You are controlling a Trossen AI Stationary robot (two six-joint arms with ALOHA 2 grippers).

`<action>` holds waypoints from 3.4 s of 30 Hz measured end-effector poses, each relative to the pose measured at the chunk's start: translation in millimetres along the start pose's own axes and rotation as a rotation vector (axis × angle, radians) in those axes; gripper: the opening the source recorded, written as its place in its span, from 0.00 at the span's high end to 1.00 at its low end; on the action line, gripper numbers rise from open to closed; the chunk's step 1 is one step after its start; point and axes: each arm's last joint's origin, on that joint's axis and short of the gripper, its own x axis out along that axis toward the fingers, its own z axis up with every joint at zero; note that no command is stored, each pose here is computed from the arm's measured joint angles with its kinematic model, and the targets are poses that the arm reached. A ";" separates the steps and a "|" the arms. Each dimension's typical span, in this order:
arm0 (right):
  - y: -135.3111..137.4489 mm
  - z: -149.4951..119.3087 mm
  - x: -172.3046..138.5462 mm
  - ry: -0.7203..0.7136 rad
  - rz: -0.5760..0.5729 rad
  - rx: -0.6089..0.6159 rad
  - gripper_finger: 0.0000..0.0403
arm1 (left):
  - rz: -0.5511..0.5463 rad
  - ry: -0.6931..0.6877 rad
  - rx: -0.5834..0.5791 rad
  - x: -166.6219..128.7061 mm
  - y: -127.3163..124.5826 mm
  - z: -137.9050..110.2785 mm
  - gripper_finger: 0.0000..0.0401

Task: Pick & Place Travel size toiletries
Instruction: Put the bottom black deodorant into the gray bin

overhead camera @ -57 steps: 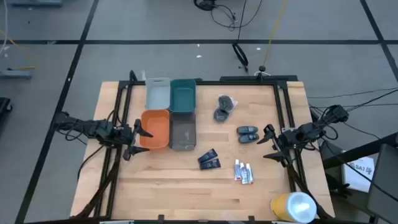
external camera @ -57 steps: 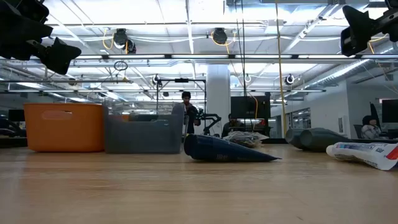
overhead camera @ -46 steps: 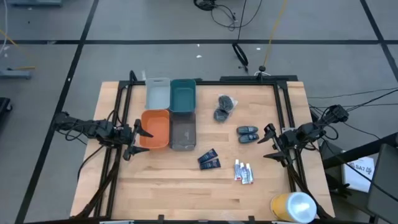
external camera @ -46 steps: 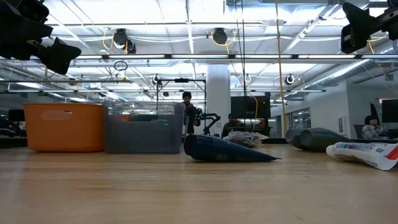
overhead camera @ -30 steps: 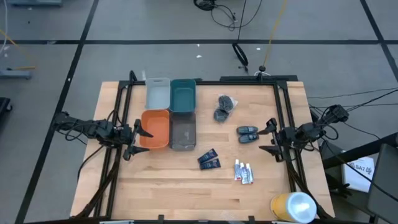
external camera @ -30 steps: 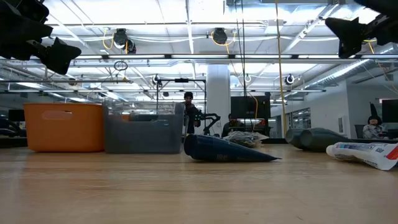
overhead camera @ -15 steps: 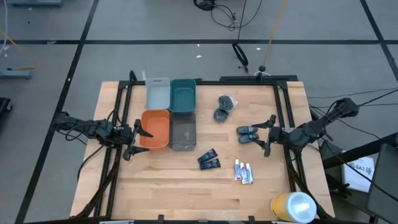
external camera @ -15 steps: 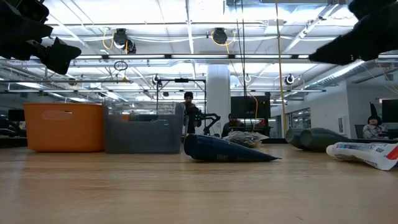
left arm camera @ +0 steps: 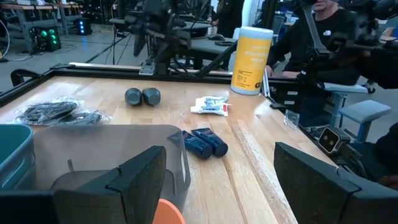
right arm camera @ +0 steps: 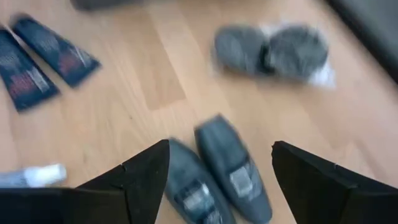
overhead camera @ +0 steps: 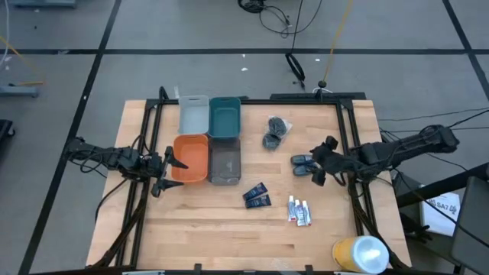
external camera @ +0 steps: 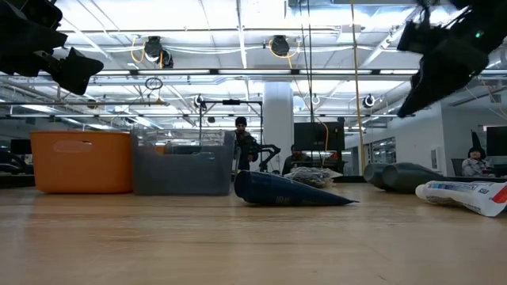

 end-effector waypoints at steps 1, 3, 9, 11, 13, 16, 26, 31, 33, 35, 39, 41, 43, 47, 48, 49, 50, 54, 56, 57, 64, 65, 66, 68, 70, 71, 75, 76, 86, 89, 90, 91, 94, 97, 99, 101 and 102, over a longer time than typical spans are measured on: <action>-1.8 0.5 3.2 0.021 -0.007 0.008 0.33 | 0.000 0.000 0.000 0.0 0.0 0.0 0.27; -5.3 1.1 9.0 0.058 -0.023 0.002 0.33 | 0.000 0.000 0.000 0.0 0.0 0.0 0.27; -8.4 1.9 26.8 0.165 -0.007 -0.015 0.33 | 0.000 0.000 0.000 0.0 0.0 0.0 0.27; -6.5 1.3 31.6 0.197 0.022 -0.042 0.33 | 0.000 0.000 0.000 0.0 0.0 -0.1 0.27; -2.8 1.0 37.1 0.188 0.055 -0.077 0.33 | 0.000 0.000 0.000 0.0 0.0 0.0 0.27; 2.5 -5.6 47.0 0.174 0.099 -0.136 0.33 | 0.000 0.000 0.000 0.0 0.0 -0.1 0.27; 4.8 -27.4 63.2 0.195 0.152 -0.162 0.33 | 0.000 0.000 0.000 0.0 0.0 0.0 0.27; 1.5 -46.7 68.9 0.248 0.156 -0.174 0.33 | 0.000 0.000 0.000 0.0 0.0 -0.1 0.27; 0.6 -54.2 72.1 0.248 0.164 -0.169 0.33 | 0.000 0.000 0.000 0.0 0.0 0.0 0.27; 0.4 -58.0 74.7 0.224 0.169 -0.153 0.33 | 0.000 0.000 0.000 0.0 0.0 -0.1 0.27; 0.1 -62.1 77.3 0.198 0.175 -0.132 0.33 | 0.000 0.000 0.000 0.0 0.0 -0.1 0.27; 0.2 -61.9 77.4 0.195 0.175 -0.123 0.34 | 0.000 0.000 0.000 0.0 0.0 -0.1 0.27; 0.4 -61.8 77.5 0.195 0.175 -0.111 0.37 | 0.000 0.000 0.000 0.0 0.0 0.0 0.27; 0.4 -61.8 77.5 0.195 0.176 -0.105 0.47 | 0.000 0.000 0.000 0.0 0.0 0.0 0.27; 0.5 -61.7 77.5 0.194 0.176 -0.104 0.49 | 0.000 0.000 0.000 0.0 0.0 0.0 0.27; 0.6 -61.5 77.6 0.192 0.178 -0.103 0.51 | 0.000 0.000 0.000 0.0 0.0 0.0 0.27; 0.8 -61.2 77.7 0.187 0.182 -0.101 0.51 | 0.000 0.000 0.000 0.0 0.0 -0.1 0.27; 1.9 -58.6 78.4 0.155 0.189 -0.076 0.51 | 0.000 0.000 0.000 0.0 0.0 0.0 0.27; 3.9 -55.2 78.6 0.129 0.223 -0.039 0.51 | 0.000 0.000 0.000 0.0 0.0 -0.1 0.27; 5.3 -53.1 78.5 0.111 0.245 -0.026 0.51 | 0.000 0.000 0.000 0.0 0.0 0.0 0.27; 18.9 -32.0 73.5 -0.112 0.412 -0.046 0.49 | 0.000 0.000 0.000 0.0 0.0 0.0 0.27; 21.0 -28.7 72.1 -0.151 0.437 -0.055 0.50 | 0.000 0.000 0.000 0.0 0.0 -0.1 0.27; 22.8 -25.0 70.6 -0.196 0.450 -0.069 0.50 | 0.000 0.000 0.000 0.0 0.0 -0.1 0.27; 25.8 -17.5 67.2 -0.292 0.473 -0.102 0.50 | 0.000 0.000 0.000 0.0 0.0 -0.1 0.27; 27.1 -10.0 63.8 -0.388 0.482 -0.137 0.50 | 0.000 0.000 0.000 0.0 0.0 0.0 0.27; 27.6 -6.4 61.9 -0.434 0.485 -0.151 0.50 | 0.000 0.000 0.000 0.0 0.0 -0.1 0.27; 28.0 3.2 56.5 -0.561 0.482 -0.189 0.50 | 0.000 0.000 0.000 0.0 0.0 -0.1 0.27; 28.1 4.8 55.4 -0.584 0.480 -0.195 0.50 | 0.000 -0.001 0.000 0.0 0.0 0.1 0.27; 28.3 11.9 49.9 -0.682 0.480 -0.202 0.50 | -0.003 -0.098 0.044 -0.5 -0.9 9.4 0.27; 28.2 12.5 49.6 -0.688 0.480 -0.200 0.50 | 0.005 -0.091 -0.029 -0.3 -0.5 8.8 0.27; 28.2 12.9 49.2 -0.693 0.480 -0.197 0.50 | 0.022 -0.088 -0.052 -0.2 0.0 8.4 0.27; 28.1 13.3 49.0 -0.697 0.479 -0.194 0.50 | 0.058 -0.091 -0.068 0.1 1.1 8.4 0.27; 28.1 13.6 48.9 -0.699 0.475 -0.196 0.50 | 0.208 -0.116 -0.125 0.5 5.4 8.9 0.27; 27.9 13.6 49.0 -0.702 0.469 -0.206 0.50 | 0.326 -0.204 -0.212 -0.9 8.5 14.8 0.27; 26.9 14.0 49.4 -0.704 0.449 -0.204 0.50 | 0.371 -0.264 -0.233 -1.9 9.5 19.8 0.27; 24.9 14.7 50.3 -0.707 0.426 -0.209 0.50 | 0.410 -0.290 -0.195 -1.1 10.0 23.4 0.27; 23.8 15.3 50.6 -0.710 0.419 -0.210 0.50 | 0.425 -0.296 -0.178 0.6 10.1 24.9 0.27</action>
